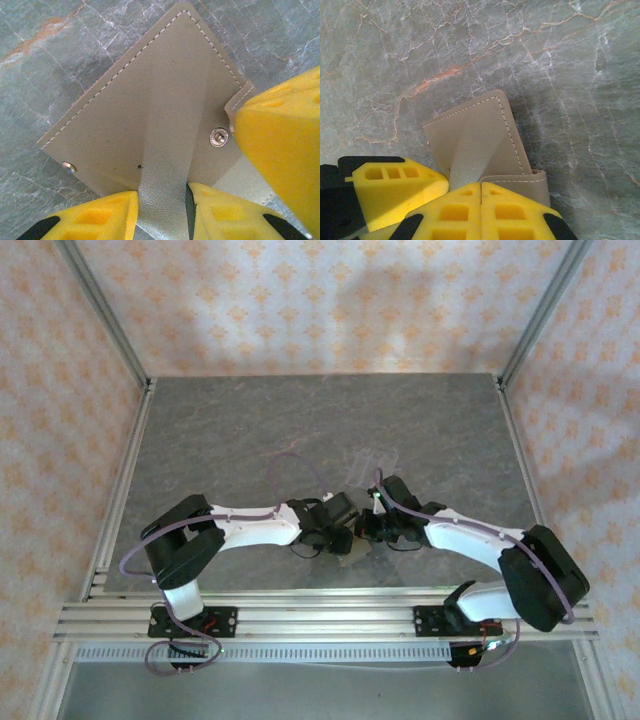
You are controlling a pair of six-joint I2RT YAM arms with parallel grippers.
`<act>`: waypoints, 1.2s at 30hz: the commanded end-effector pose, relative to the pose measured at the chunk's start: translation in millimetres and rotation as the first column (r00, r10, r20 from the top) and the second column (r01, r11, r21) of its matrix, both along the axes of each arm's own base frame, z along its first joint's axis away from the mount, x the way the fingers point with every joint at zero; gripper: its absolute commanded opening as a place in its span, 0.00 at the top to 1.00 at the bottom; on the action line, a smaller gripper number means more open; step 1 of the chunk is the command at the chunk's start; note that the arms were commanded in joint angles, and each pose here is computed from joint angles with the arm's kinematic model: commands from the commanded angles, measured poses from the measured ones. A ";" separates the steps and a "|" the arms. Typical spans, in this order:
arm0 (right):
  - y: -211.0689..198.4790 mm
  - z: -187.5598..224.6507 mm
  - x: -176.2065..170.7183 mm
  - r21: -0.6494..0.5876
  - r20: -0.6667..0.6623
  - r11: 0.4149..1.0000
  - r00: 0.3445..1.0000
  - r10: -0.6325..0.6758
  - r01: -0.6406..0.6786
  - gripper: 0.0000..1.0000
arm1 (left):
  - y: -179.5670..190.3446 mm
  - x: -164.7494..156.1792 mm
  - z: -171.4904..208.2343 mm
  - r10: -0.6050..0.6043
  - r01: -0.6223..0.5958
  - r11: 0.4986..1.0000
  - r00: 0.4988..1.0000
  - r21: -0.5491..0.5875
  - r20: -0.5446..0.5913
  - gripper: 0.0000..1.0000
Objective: Put the credit cards into the card holder
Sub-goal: Close the button on the card holder.
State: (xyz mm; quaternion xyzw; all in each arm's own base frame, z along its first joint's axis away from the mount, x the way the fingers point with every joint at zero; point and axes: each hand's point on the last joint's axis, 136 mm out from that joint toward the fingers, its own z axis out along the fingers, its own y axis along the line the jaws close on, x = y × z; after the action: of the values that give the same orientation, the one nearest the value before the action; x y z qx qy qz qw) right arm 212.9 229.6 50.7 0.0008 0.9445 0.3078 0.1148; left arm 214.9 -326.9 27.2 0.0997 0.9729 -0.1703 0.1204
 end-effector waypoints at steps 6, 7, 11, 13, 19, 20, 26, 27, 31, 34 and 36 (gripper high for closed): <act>18.9 -2.0 -2.0 0.048 -0.017 0.998 0.999 0.040 -0.039 1.00 | 20.1 -2.8 -20.2 0.023 -0.022 0.996 1.000 0.088 -0.010 0.68; 18.7 -2.6 -2.0 0.047 -0.017 0.998 0.999 0.039 -0.039 1.00 | 19.7 -2.5 -20.4 0.023 -0.022 0.996 1.000 0.086 -0.010 0.68; 15.3 -9.2 -5.0 0.019 -0.030 0.999 0.999 0.036 -0.035 1.00 | 19.1 -1.9 -19.0 0.024 -0.023 0.996 1.000 0.083 -0.008 0.68; 13.5 -14.1 -8.6 0.005 -0.045 0.999 0.998 0.038 -0.038 1.00 | 20.2 -2.1 -19.3 0.023 -0.022 0.996 1.000 0.088 -0.007 0.68; 16.4 -14.8 -16.8 0.028 -0.056 0.999 0.997 0.047 -0.045 1.00 | 18.2 -0.6 -20.1 0.023 -0.023 0.996 1.000 0.086 -0.007 0.68; 16.8 -13.4 -17.4 0.033 -0.053 0.998 0.997 0.048 -0.046 1.00 | 17.6 -0.7 -20.1 0.022 -0.022 0.996 1.000 0.085 -0.007 0.68; 16.9 -12.7 -22.5 0.053 -0.062 0.998 0.997 0.048 -0.045 1.00 | 17.6 -0.2 -21.1 0.022 -0.022 0.996 1.000 0.088 -0.006 0.68; 17.1 -13.3 -23.8 0.055 -0.066 0.997 0.997 0.051 -0.047 1.00 | 17.2 -0.3 -21.2 0.023 -0.022 0.996 1.000 0.087 -0.006 0.68; 18.3 -17.7 -27.2 0.062 -0.084 0.997 0.995 0.057 -0.052 1.00 | 16.7 -0.3 -22.1 0.023 -0.022 0.996 1.000 0.086 -0.009 0.68; 20.4 -23.1 -29.3 0.063 -0.101 0.997 0.993 0.060 -0.054 1.00 | 15.8 0.1 -22.2 0.023 -0.022 0.996 1.000 0.083 -0.008 0.68; 17.4 -30.8 -30.0 0.035 -0.115 0.998 0.992 0.050 -0.046 1.00 | 15.1 0.5 -21.8 0.023 -0.022 0.996 1.000 0.081 -0.008 0.68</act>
State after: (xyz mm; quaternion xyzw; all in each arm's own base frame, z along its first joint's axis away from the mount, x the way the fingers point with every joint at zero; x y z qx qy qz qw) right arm 215.8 237.9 39.0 0.0200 0.9394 0.3217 0.1168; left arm 214.3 -326.0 26.5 0.1000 0.9733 -0.1687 0.1194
